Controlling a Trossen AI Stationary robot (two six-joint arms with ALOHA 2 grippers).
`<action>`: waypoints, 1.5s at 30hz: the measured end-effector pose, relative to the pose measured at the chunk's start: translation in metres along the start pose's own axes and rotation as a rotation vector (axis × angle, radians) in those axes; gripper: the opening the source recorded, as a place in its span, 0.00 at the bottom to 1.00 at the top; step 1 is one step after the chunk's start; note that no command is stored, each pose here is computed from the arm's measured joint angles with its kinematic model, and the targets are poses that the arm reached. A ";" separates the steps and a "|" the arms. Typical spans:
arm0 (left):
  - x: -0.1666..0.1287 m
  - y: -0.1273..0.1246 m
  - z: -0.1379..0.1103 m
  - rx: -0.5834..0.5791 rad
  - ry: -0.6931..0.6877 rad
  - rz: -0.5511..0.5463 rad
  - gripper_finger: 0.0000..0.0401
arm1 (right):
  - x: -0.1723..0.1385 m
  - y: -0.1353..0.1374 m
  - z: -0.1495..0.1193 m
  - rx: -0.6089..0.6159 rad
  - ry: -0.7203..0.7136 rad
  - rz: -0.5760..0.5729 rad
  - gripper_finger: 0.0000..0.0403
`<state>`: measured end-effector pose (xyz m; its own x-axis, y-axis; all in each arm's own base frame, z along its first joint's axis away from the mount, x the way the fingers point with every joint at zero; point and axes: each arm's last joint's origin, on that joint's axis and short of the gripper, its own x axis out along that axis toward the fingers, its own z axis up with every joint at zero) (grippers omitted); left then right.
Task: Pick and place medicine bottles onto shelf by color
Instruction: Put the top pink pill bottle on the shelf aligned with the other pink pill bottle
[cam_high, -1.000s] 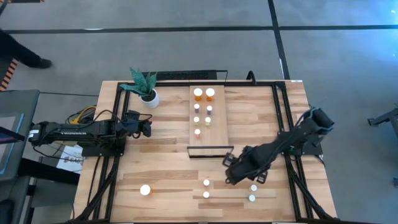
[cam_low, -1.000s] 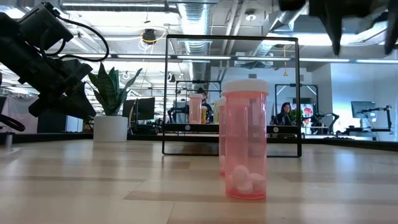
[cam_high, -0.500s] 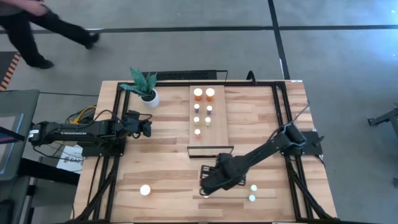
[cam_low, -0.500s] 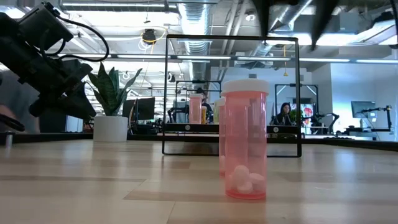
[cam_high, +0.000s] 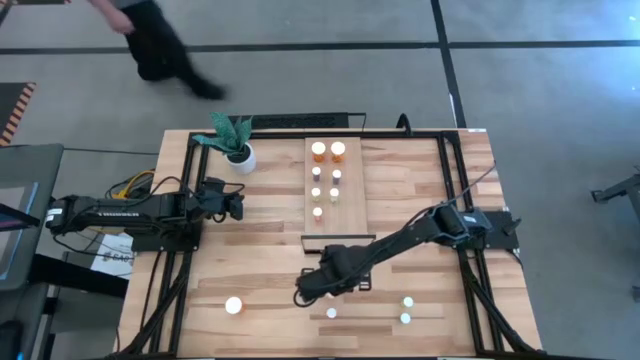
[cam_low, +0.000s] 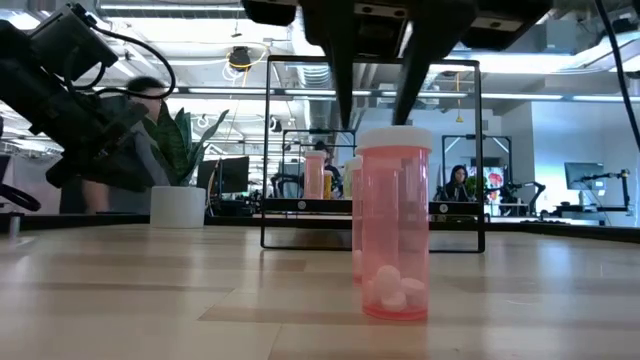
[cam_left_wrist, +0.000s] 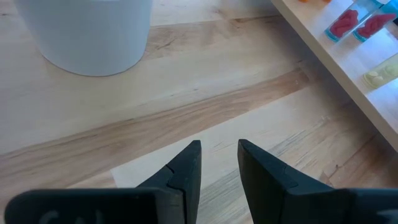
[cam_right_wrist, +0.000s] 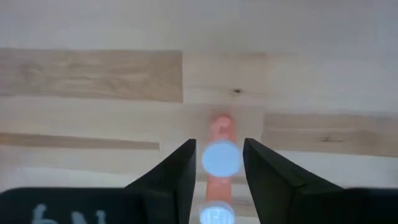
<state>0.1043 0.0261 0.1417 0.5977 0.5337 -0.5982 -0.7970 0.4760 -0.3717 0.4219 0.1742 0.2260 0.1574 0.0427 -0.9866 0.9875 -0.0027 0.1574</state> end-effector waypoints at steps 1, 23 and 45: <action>0.000 0.000 0.000 0.000 0.000 0.000 0.23 | 0.001 0.000 -0.001 -0.003 0.002 0.004 0.37; 0.000 0.000 0.000 0.000 0.000 0.000 0.23 | 0.022 0.000 -0.007 -0.041 -0.006 -0.034 0.75; 0.000 0.000 0.000 0.000 0.000 0.000 0.23 | 0.030 0.004 -0.007 -0.116 0.039 -0.039 0.76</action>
<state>0.1043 0.0261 0.1418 0.5979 0.5334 -0.5984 -0.7969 0.4761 -0.3718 0.4306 0.1822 0.1972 0.1168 0.0796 -0.9900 0.9853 0.1155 0.1255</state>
